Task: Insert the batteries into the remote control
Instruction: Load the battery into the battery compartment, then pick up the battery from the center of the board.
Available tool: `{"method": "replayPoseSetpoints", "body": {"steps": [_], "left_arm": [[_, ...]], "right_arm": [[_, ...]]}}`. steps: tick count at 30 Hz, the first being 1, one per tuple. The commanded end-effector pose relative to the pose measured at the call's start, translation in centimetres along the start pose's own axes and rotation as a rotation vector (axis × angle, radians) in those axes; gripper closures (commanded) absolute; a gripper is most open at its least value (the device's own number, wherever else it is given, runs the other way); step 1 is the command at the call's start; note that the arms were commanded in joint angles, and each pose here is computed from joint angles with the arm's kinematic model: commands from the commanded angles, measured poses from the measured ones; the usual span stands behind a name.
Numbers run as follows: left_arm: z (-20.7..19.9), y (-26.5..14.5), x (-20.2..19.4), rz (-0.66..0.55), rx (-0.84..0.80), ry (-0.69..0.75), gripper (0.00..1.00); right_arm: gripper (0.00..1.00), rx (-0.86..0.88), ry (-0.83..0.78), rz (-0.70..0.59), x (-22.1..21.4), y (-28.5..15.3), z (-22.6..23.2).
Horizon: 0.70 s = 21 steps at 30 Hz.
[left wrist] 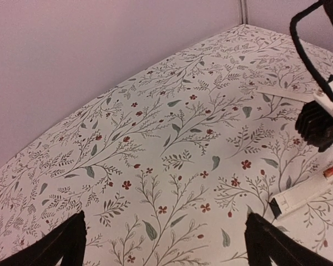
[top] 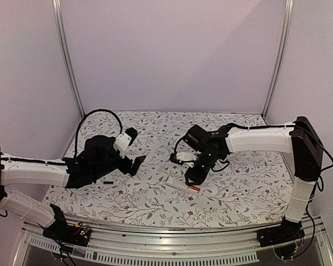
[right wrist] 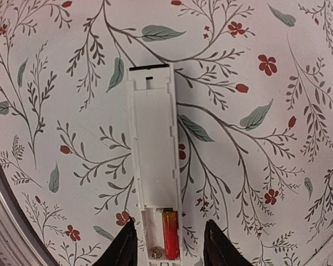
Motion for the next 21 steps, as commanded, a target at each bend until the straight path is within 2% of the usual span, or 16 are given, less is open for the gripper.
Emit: {"method": "replayPoseSetpoints", "body": {"steps": [1, 3, 5, 6, 10, 12, 13, 16, 21], "left_arm": [[1.1, -0.9, -0.3, 0.023, 0.026, -0.015, 0.0], [2.6, -1.8, 0.6, -0.007, 0.078, -0.131, 0.0], [4.1, -3.6, 2.4, -0.09, 0.081, -0.304, 0.0], [4.6, -4.8, 3.4, -0.151, 0.068, -0.367, 0.0], [7.3, -10.2, 5.3, -0.433, 0.166, -0.619, 0.0], [8.6, -12.5, 5.0, -0.535, 0.233, -0.645, 0.01], [8.8, -13.1, 5.0, -0.546, 0.242, -0.618, 0.05], [9.0, -13.7, 5.5, -0.425, 0.294, -0.566, 0.06], [9.0, -11.7, 5.5, 0.064, 0.481, -0.368, 0.04]], "right_arm": [[0.53, -0.007, 0.087, -0.108, 0.5, -3.1, -1.5], [0.37, -0.03, 0.112, -0.198, 1.1, -4.6, -2.3], [0.05, -0.05, 0.117, -0.298, 1.6, -6.2, -2.6], [0.02, -0.067, 0.111, -0.357, 2.0, -7.4, -2.6], [0.01, -0.134, 0.102, -0.506, 2.5, -10.3, -3.0], [0.01, -0.155, 0.113, -0.552, 2.3, -11.5, -3.6], [0.01, -0.161, 0.12, -0.568, 2.2, -12.1, -3.7], [0.01, -0.174, 0.141, -0.581, 1.4, -12.7, -4.0], [0.01, -0.174, 0.128, -0.601, 1.0, -12.9, -3.7]]}}
Point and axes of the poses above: each gripper's point midway between its finger pads, its own y axis out along the fingers, its own z axis along the line the jaws close on, x = y × z, the point moved 8 cm from there along -y, back along the fingers, and after that the axes turned 13 degrees about -y, right-handed, at the moved point
